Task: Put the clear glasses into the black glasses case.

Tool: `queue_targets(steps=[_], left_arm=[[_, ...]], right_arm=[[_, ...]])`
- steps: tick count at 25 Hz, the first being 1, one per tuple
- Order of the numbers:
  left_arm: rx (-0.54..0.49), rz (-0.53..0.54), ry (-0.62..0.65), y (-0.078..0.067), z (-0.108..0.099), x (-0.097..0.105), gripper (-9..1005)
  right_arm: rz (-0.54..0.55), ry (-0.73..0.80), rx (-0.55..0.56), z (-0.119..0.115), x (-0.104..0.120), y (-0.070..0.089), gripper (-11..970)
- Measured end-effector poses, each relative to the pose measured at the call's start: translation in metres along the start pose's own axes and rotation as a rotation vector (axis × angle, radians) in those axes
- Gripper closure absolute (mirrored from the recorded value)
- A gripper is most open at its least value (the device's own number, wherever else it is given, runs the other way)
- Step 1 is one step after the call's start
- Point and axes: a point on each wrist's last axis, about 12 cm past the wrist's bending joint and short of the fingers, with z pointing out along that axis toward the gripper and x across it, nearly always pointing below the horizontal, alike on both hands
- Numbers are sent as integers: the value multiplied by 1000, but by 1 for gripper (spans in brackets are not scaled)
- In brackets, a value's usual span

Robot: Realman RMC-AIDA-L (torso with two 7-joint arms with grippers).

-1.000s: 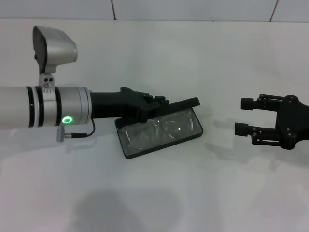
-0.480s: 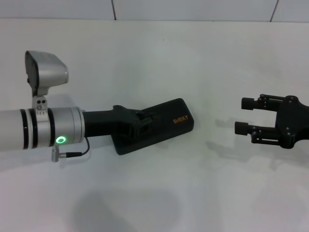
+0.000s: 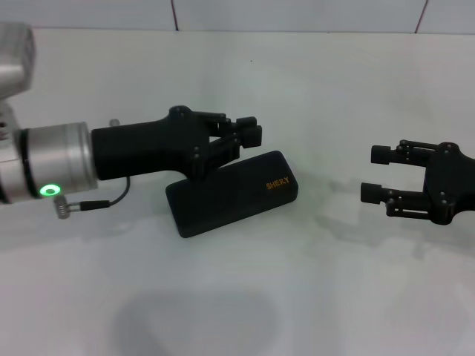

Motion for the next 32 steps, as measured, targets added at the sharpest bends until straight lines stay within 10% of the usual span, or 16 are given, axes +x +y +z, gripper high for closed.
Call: queue_targets(steps=[10, 19, 27, 32], left_arm=[[-57, 141, -183, -29, -43, 23, 743], [24, 167, -152, -53, -56, 54, 388], [-6, 187, -94, -60, -65, 79, 101], [-11, 207, -79, -57, -67, 78, 101]], right_arm=[[-45, 2, -30, 1, 0, 3, 253], [-137, -22, -102, 5, 3, 14, 253], [-138, -24, -145, 9, 9, 20, 253], [-225, -32, -197, 15, 11, 27, 253]])
